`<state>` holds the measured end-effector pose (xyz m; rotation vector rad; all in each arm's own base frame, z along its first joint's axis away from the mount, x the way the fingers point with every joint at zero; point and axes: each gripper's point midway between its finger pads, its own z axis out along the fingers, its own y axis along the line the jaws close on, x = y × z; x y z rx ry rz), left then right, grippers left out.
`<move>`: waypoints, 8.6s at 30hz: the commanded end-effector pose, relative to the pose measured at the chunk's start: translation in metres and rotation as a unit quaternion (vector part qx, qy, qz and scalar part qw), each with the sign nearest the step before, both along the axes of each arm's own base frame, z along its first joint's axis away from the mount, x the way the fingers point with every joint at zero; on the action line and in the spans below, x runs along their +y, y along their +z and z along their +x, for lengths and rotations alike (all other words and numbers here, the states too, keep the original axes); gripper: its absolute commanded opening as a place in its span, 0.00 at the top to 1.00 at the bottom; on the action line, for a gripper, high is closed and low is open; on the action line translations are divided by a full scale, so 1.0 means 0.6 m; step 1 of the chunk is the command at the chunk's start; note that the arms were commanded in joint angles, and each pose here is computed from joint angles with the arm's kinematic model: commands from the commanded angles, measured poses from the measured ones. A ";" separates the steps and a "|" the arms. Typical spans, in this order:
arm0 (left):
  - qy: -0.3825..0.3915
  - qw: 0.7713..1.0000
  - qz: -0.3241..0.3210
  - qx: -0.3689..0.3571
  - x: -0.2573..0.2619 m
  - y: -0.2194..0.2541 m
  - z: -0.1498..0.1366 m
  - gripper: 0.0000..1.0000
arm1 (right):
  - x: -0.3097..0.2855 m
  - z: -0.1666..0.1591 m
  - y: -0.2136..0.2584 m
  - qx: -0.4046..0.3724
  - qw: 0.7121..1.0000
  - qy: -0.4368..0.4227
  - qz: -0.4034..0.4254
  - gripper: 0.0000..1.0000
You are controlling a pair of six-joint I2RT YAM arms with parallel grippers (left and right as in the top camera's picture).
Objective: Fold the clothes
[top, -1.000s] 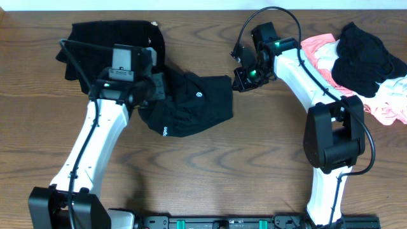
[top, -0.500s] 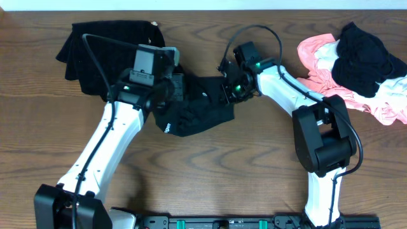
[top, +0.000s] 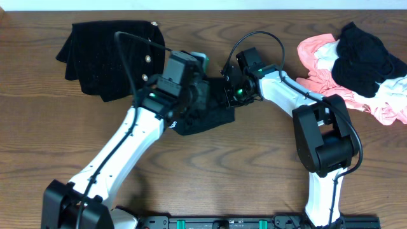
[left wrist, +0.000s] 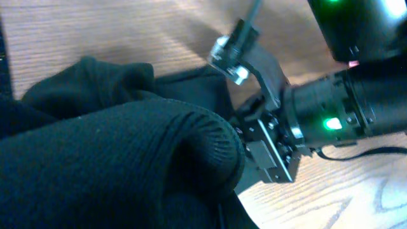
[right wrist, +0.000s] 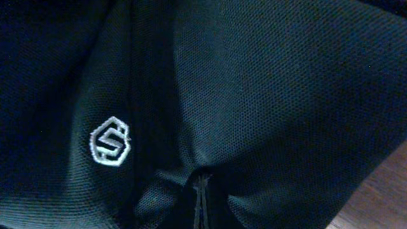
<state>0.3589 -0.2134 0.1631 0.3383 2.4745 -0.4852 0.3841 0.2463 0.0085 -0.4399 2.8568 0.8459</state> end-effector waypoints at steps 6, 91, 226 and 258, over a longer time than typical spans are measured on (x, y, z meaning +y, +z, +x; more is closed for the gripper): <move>-0.043 0.999 0.018 0.015 -0.067 -0.037 -0.017 0.94 | -0.026 -0.011 -0.026 0.032 0.999 -0.026 -0.012 0.99; 0.209 0.976 -0.008 -0.055 0.280 0.148 -0.011 0.02 | 0.054 -0.002 0.192 -0.367 0.839 0.403 0.007 0.24; 0.205 0.978 0.021 0.019 0.281 0.063 0.000 0.02 | 0.047 0.101 0.075 -0.188 0.971 0.104 0.108 0.53; 0.205 0.978 0.022 0.020 0.281 0.063 -0.001 0.02 | -0.129 0.203 0.117 -0.197 0.980 0.000 -0.005 0.99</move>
